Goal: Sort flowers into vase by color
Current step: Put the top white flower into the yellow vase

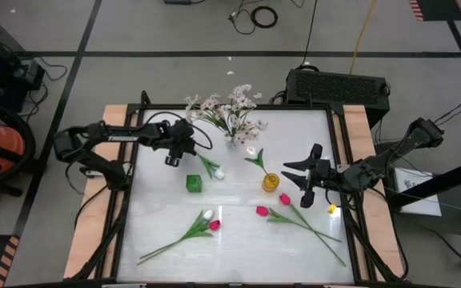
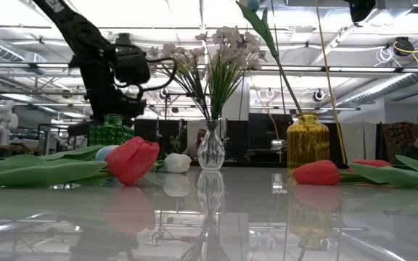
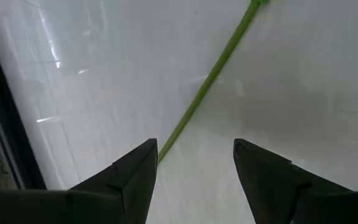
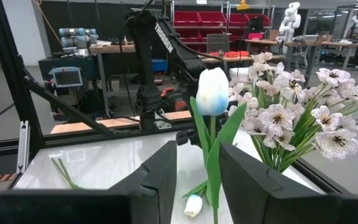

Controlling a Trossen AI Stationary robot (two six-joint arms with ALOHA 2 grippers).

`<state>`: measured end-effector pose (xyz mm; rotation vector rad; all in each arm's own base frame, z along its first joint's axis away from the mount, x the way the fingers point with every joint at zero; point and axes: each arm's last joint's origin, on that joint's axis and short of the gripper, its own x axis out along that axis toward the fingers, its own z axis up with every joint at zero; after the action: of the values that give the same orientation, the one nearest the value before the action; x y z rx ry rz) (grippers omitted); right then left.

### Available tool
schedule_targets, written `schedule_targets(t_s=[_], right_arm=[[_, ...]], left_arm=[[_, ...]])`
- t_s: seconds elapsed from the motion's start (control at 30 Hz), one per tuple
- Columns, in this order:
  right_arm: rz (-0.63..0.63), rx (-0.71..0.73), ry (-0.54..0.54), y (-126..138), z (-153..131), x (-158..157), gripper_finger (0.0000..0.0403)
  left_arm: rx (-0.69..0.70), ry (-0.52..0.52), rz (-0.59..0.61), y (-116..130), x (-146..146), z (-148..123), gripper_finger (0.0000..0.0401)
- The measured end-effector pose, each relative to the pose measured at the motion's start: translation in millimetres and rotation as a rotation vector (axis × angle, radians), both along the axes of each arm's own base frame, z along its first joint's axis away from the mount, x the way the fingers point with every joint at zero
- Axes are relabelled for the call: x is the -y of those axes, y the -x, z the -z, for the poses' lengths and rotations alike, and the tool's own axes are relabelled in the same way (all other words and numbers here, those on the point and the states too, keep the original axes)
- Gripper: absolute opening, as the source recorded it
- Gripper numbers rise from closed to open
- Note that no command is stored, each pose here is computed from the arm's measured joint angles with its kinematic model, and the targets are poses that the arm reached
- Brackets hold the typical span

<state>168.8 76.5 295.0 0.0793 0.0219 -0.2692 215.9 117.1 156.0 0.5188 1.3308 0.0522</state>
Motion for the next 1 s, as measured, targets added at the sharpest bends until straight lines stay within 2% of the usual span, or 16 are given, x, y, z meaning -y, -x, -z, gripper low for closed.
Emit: schedule_targets(t_s=[0.63,0.83,1.0], right_arm=[[0.001,-0.002,-0.021,0.0,0.9,0.0,0.0112],[0.069,0.157,-0.127,0.9,-14.7,2.3,0.0112],[0.074,0.165,-0.119,2.3,-16.2,0.6,0.0112]], left_arm=[[-0.055,0.027,-0.023,0.5,-12.7,16.4,0.0218],[-0.045,0.029,-0.003,-0.4,-12.9,16.5,0.0219],[-0.025,0.035,0.043,-2.0,-13.4,16.4,0.0219]])
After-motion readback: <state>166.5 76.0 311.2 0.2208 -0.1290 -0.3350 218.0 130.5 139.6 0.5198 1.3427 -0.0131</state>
